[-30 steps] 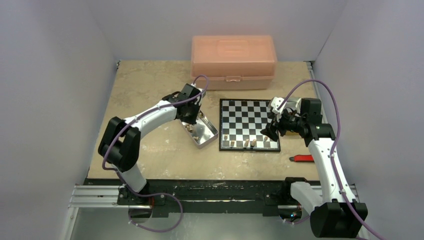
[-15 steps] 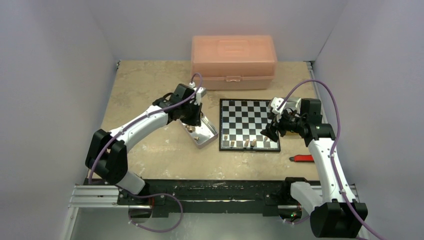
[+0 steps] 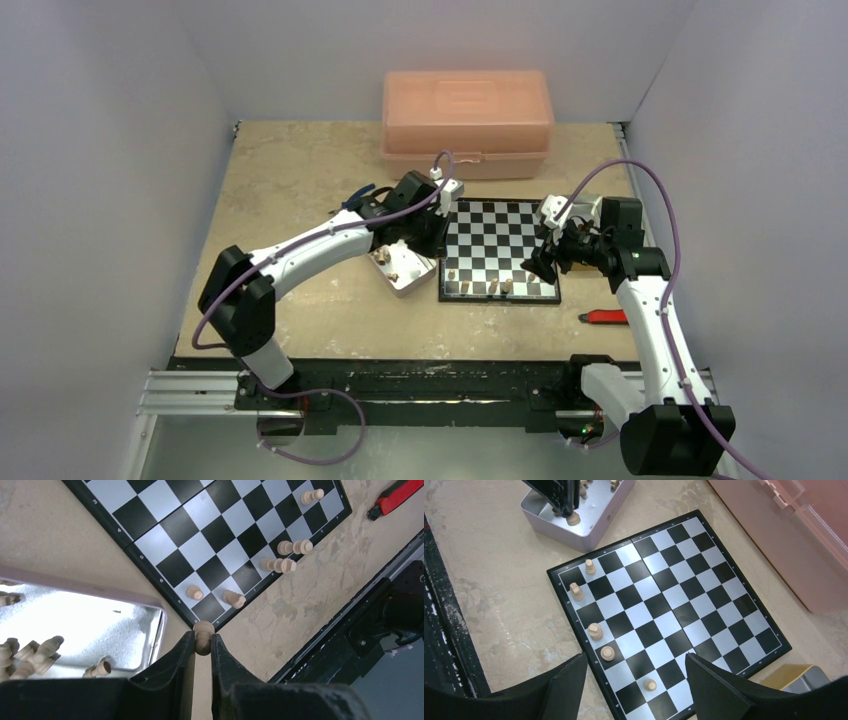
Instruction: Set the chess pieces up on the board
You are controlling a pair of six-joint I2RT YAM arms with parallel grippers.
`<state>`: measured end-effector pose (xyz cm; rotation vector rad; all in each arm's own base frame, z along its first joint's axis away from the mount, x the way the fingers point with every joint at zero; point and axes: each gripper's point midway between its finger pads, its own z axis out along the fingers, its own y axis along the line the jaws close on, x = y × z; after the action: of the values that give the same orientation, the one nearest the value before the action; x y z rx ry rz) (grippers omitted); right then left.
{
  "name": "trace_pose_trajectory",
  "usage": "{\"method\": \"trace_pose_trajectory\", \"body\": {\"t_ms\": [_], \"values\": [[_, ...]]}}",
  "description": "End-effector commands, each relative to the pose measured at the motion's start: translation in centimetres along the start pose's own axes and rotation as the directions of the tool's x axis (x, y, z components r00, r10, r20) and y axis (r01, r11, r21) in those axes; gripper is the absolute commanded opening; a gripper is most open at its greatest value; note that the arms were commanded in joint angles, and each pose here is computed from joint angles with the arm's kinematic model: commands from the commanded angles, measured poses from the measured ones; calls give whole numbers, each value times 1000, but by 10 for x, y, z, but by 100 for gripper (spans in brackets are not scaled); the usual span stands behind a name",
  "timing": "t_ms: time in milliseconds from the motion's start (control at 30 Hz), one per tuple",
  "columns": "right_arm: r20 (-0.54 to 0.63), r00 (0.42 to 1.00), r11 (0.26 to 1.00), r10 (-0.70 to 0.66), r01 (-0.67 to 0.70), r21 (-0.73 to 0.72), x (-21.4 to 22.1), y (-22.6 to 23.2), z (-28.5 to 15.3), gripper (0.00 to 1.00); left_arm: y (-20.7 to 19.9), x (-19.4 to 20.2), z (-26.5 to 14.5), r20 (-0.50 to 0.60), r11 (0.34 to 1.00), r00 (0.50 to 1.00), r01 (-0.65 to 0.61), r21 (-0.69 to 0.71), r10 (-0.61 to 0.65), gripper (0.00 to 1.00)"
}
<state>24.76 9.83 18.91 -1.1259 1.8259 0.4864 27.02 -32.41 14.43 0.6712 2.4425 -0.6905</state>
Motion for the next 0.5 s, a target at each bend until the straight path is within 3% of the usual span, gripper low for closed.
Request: {"method": "trace_pose_trajectory", "body": {"t_ms": [0, 467], "values": [[5, 1000, 1000, -7, 7, -5, 0, 1, 0, 76, -17, -21, 16, 28, 1000, 1000, -3, -2, 3, 0], [7, 1000, 1000, -12, 12, -4, -1, 1, -1, 76, -31, -18, 66, -52, 998, 998, -41, -45, 39, 0]]}}
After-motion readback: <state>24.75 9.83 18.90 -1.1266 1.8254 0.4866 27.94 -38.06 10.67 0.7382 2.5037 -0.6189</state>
